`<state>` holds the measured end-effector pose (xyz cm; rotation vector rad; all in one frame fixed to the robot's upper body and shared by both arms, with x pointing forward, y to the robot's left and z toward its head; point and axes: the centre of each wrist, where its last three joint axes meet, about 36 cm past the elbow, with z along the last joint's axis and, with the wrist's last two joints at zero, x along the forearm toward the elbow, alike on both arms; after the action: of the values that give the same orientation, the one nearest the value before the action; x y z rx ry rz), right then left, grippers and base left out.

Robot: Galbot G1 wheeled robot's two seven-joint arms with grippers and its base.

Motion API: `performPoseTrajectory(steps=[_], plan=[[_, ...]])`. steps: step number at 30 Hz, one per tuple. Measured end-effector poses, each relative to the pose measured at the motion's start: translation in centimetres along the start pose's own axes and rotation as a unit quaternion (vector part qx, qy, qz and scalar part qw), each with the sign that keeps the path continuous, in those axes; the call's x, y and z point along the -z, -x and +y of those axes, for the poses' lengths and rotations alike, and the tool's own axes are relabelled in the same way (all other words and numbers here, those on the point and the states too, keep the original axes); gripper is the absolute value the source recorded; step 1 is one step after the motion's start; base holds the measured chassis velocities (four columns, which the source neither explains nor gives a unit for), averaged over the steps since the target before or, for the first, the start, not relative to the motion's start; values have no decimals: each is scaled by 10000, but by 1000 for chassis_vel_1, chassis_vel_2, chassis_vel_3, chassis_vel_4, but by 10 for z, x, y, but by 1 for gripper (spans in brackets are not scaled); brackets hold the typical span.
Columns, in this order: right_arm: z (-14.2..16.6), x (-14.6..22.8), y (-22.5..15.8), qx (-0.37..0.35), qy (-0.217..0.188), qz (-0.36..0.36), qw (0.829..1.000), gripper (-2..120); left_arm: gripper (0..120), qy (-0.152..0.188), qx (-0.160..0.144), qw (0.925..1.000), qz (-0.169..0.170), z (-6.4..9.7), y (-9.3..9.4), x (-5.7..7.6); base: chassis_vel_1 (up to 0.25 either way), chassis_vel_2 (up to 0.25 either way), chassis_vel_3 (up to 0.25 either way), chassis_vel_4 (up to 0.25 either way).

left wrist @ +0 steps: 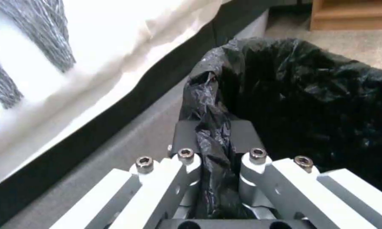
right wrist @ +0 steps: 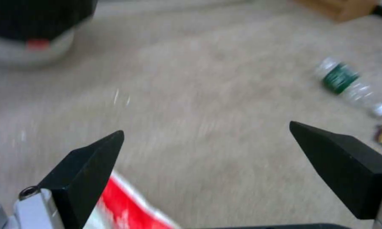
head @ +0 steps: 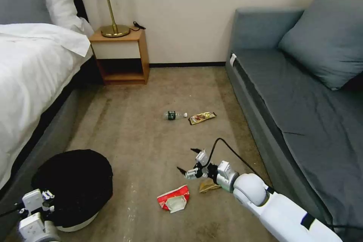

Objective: Pick up the trash bin, then pick up the garbage on the floor and place it into the trash bin.

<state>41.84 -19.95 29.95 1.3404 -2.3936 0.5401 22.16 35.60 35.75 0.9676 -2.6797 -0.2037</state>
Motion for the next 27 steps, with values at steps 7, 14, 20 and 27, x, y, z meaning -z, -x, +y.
performPoseTrajectory(steps=[7, 14, 20, 27], plan=[[1, -23, 27, 382, -624, 427, 9964, 100, 7, 63, -17, 10000, -13, -8, -6, 2, 0, 0, 0, 0], [18, -40, 59, 752, -947, 622, 9907, 100, 7, 101, -32, 9999, -18, -12, -10, 7, 0, 0, 0, 0], [29, -47, 71, 927, -1042, 680, 9879, 100, 7, 121, -12, 9999, -20, -10, -11, 7, 0, 0, 0, 0], [42, -61, 77, 1109, -1108, 764, 9847, 100, 7, 120, -6, 9999, -19, -10, -12, 8, 0, 0, 0, 0]])
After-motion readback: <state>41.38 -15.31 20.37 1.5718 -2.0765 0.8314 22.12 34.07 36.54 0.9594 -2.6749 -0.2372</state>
